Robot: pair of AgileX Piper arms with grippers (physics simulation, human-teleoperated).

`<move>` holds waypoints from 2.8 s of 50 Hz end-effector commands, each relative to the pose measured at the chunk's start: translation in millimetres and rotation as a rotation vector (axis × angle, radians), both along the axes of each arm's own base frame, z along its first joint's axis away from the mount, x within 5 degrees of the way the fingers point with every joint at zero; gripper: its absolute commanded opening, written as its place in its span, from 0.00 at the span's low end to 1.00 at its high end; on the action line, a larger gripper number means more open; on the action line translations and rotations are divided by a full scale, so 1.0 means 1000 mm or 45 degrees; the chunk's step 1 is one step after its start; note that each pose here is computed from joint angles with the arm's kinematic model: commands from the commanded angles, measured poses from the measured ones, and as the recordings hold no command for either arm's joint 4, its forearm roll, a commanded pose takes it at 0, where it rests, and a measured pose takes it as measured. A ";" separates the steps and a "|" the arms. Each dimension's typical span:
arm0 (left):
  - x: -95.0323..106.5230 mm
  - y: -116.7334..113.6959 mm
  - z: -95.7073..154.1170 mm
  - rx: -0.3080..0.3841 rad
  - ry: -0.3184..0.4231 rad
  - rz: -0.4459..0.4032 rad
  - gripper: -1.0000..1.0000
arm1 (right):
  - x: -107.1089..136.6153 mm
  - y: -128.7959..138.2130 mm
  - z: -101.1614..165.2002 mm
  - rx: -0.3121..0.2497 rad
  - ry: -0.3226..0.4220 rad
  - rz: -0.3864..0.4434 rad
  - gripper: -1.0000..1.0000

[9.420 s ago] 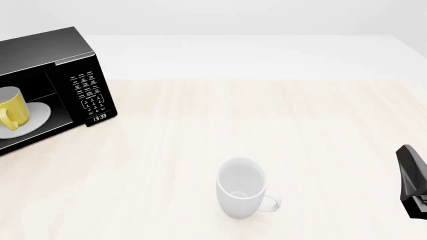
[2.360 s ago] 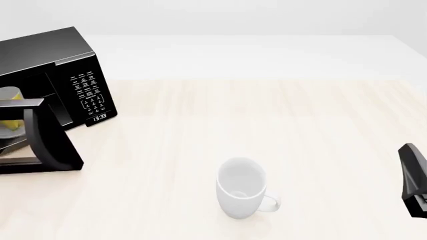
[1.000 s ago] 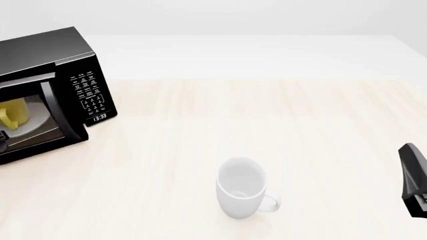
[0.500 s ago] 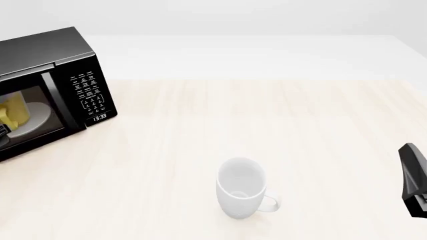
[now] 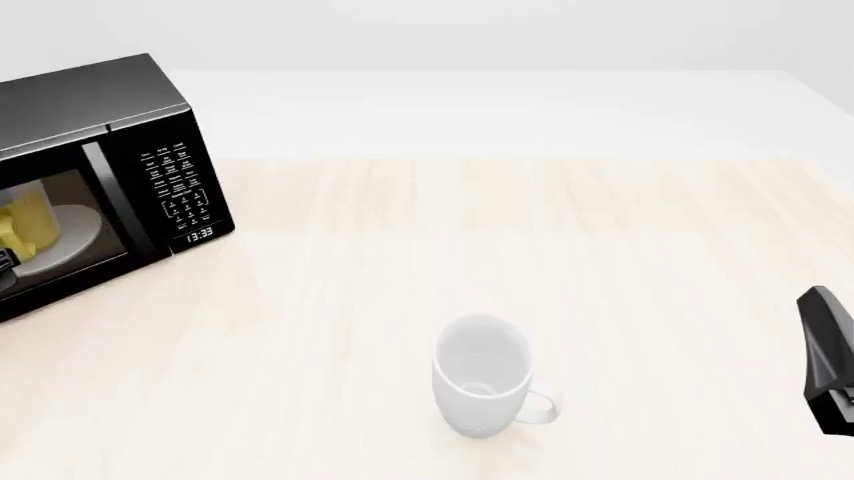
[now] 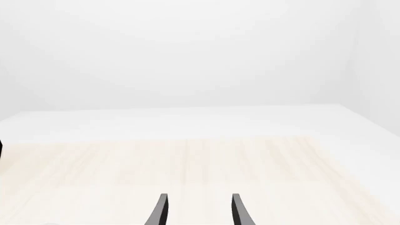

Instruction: Put the yellow and white mug in the microwave and close it.

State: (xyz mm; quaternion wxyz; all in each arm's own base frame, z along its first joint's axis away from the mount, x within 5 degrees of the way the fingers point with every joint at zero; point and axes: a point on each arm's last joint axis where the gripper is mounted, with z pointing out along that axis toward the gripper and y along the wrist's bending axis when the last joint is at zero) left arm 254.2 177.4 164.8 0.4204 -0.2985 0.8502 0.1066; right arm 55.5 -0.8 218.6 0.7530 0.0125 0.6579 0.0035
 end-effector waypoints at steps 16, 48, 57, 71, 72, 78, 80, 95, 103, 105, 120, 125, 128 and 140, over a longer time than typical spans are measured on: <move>-0.013 -0.001 0.005 -0.075 -0.078 0.138 1.00 | 0.000 0.000 0.000 0.000 0.000 0.000 1.00; -0.028 -0.033 0.051 -0.044 -0.220 0.089 1.00 | 0.000 0.000 0.000 0.000 -0.001 0.000 1.00; -0.038 -0.041 0.056 -0.025 -0.224 0.069 1.00 | 0.000 0.000 0.000 0.000 -0.002 0.000 1.00; -0.052 -0.050 0.070 0.008 -0.231 0.050 1.00 | 0.000 0.000 0.000 0.000 -0.002 -0.001 1.00; -0.053 -0.051 0.071 0.008 -0.234 0.051 1.00 | 0.000 0.000 0.000 0.000 -0.002 -0.001 1.00; -0.062 -0.054 0.078 0.020 -0.244 0.055 1.00 | 0.000 0.000 0.000 0.000 -0.002 -0.001 1.00; -0.064 -0.056 0.080 0.025 -0.247 0.056 1.00 | 0.000 0.000 0.000 0.000 -0.002 0.000 1.00; -0.083 -0.066 0.095 0.045 -0.273 0.059 1.00 | 0.000 0.000 0.000 0.000 -0.003 -0.001 1.00; -0.093 -0.071 0.104 0.054 -0.291 0.066 1.00 | 0.000 0.000 0.000 -0.001 -0.002 -0.001 1.00; -0.097 -0.074 0.109 0.061 -0.303 0.068 1.00 | 0.000 0.000 0.000 0.000 -0.003 -0.001 1.00; -0.113 -0.084 0.126 0.072 -0.344 0.079 1.00 | 0.000 0.000 0.000 -0.001 -0.003 -0.001 1.00; -0.118 -0.085 0.131 0.078 -0.356 0.090 1.00 | 0.000 0.000 0.000 0.000 -0.004 -0.001 1.00; -0.122 -0.090 0.139 0.079 -0.378 0.082 1.00 | 0.000 0.000 0.000 -0.001 -0.003 -0.001 1.00; -0.129 -0.094 0.148 0.077 -0.404 0.095 1.00 | 0.000 0.000 0.000 0.000 -0.003 -0.001 1.00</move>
